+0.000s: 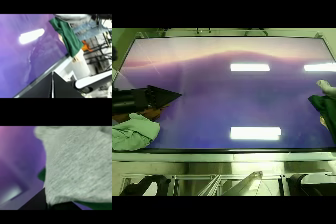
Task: Fold the shirts.
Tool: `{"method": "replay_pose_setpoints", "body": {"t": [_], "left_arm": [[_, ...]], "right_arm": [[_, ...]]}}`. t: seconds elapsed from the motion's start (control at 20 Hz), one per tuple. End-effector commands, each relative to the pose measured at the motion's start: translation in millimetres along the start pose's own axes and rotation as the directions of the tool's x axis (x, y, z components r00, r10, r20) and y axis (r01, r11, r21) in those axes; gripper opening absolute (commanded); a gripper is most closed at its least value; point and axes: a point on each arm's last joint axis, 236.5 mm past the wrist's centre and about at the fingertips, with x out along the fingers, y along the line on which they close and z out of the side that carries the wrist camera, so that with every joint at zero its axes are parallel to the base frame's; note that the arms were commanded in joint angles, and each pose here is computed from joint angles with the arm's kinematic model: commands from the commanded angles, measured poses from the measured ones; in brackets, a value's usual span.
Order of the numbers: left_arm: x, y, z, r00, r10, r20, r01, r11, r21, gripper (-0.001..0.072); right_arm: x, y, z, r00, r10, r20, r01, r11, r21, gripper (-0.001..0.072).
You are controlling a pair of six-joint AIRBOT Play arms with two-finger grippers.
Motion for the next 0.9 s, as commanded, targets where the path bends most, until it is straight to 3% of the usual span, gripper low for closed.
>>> {"method": "replay_pose_setpoints", "body": {"t": [0.0, 0.25, 0.65, 0.7, 0.75, 0.8, 0.85], "left_arm": [[28, 8, -13, 0.995, -0.042, -0.095, 0.039, 0.999, -0.035, 0.0012], [79, 4, -45, 0.964, -0.107, -0.242, 0.099, 0.994, -0.044, 0.0012], [109, 10, -65, 0.941, -0.126, -0.314, 0.111, 0.992, -0.067, 0.0011], [110, 5, -63, 0.942, -0.147, -0.303, 0.130, 0.989, -0.075, 0.0011], [110, -1, -60, 0.941, -0.171, -0.292, 0.155, 0.985, -0.076, 0.0011], [109, -6, -57, 0.941, -0.191, -0.279, 0.175, 0.981, -0.079, 0.0011], [109, -8, -55, 0.941, -0.202, -0.271, 0.187, 0.979, -0.080, 0.0011]], "right_arm": [[-16, -115, -46, 0.902, -0.381, -0.205, 0.393, 0.919, 0.022, 0.0013], [-29, -134, -73, 0.840, -0.450, -0.302, 0.476, 0.879, 0.015, 0.0013], [-30, -159, -96, 0.765, -0.520, -0.380, 0.565, 0.825, 0.011, 0.0019], [-27, -161, -100, 0.757, -0.518, -0.397, 0.568, 0.823, 0.008, 0.0178], [-25, -162, -104, 0.751, -0.518, -0.409, 0.569, 0.822, 0.005, 0.0521], [-24, -162, -104, 0.750, -0.517, -0.413, 0.569, 0.823, 0.002, 0.0663], [-24, -162, -104, 0.750, -0.518, -0.411, 0.568, 0.823, 0.001, 0.0652]]}}
